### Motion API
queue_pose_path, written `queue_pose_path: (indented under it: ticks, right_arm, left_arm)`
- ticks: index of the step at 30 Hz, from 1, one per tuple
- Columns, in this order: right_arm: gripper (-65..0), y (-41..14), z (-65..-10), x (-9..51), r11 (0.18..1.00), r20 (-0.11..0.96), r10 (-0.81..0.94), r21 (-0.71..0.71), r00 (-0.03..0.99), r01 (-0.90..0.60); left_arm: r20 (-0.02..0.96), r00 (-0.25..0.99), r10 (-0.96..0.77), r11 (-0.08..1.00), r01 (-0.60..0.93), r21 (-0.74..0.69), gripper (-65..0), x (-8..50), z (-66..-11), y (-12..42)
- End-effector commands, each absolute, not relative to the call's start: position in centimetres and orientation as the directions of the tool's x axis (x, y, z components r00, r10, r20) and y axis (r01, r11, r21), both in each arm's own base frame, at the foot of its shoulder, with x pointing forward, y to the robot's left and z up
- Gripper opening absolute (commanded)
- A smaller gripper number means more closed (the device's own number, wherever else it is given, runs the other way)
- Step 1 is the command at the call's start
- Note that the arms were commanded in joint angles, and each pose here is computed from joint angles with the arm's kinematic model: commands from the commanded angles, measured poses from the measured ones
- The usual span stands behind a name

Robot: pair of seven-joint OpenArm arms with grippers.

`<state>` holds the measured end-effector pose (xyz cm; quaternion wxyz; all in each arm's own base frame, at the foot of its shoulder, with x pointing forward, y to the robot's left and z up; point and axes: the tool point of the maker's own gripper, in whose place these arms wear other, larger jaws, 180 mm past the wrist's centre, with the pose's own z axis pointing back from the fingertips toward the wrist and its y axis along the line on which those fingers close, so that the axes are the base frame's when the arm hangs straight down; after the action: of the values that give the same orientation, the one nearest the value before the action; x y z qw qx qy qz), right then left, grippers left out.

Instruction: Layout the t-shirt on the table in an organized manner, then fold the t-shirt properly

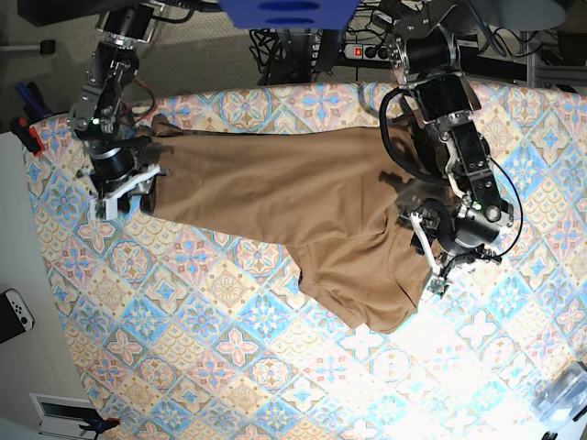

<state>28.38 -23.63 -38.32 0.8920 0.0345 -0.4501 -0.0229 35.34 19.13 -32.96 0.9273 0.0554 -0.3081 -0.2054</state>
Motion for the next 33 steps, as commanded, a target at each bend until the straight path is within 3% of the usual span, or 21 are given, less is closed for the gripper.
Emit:
queue_pose_path:
  ticks: [1, 8, 12, 16, 18, 22, 26, 33]
  right_arm:
    - [-36.9, -24.0, -37.9, 28.6, 0.997, 0.815, -0.070, 0.079, 0.575, 0.008]
    - [-36.9, -23.6, -43.2, 26.5, 0.990, 0.721, -0.108, 0.144, 0.684, 0.004]
    - [-36.9, -23.7, -41.2, 29.4, 0.989, 0.786, -0.119, 0.149, 0.606, 0.000]
    - [-38.0, -22.8, -41.2, 29.6, 0.988, 0.786, -0.104, 0.151, 0.609, -0.026]
    - [-44.4, -20.8, -41.0, 30.0, 0.985, 0.791, -0.069, 0.151, 0.608, -0.085]
    - [-65.0, -16.7, -39.7, 30.8, 0.967, 0.808, 0.011, 0.141, 0.589, -0.212]
    - [-65.0, -16.7, -38.7, 30.7, 0.968, 0.793, 0.100, 0.063, 0.601, -0.243]
    - [-65.0, -18.1, -34.6, 30.4, 0.944, 0.800, 0.311, -0.196, 0.513, -0.267]
  left_arm:
    - [0.595, 0.687, -0.417, 0.908, 0.336, 0.248, -39.4, 36.6, -31.3, 19.1]
    - [0.595, 0.689, -0.415, 0.909, 0.333, 0.249, -39.4, 36.5, -31.3, 19.2]
    - [0.590, 0.693, -0.414, 0.910, 0.329, 0.252, -39.4, 36.4, -31.4, 19.4]
    - [0.588, 0.696, -0.413, 0.910, 0.332, 0.246, -39.4, 36.2, -31.7, 19.4]
    - [0.587, 0.695, -0.415, 0.909, 0.336, 0.245, -39.4, 36.2, -31.8, 19.2]
    - [0.569, 0.711, -0.413, 0.910, 0.343, 0.232, -39.4, 36.0, -32.6, 19.2]
    - [0.540, 0.740, -0.401, 0.915, 0.352, 0.197, -39.4, 35.6, -34.3, 19.2]
    - [0.503, 0.771, -0.390, 0.919, 0.363, 0.156, -39.4, 35.1, -36.1, 19.0]
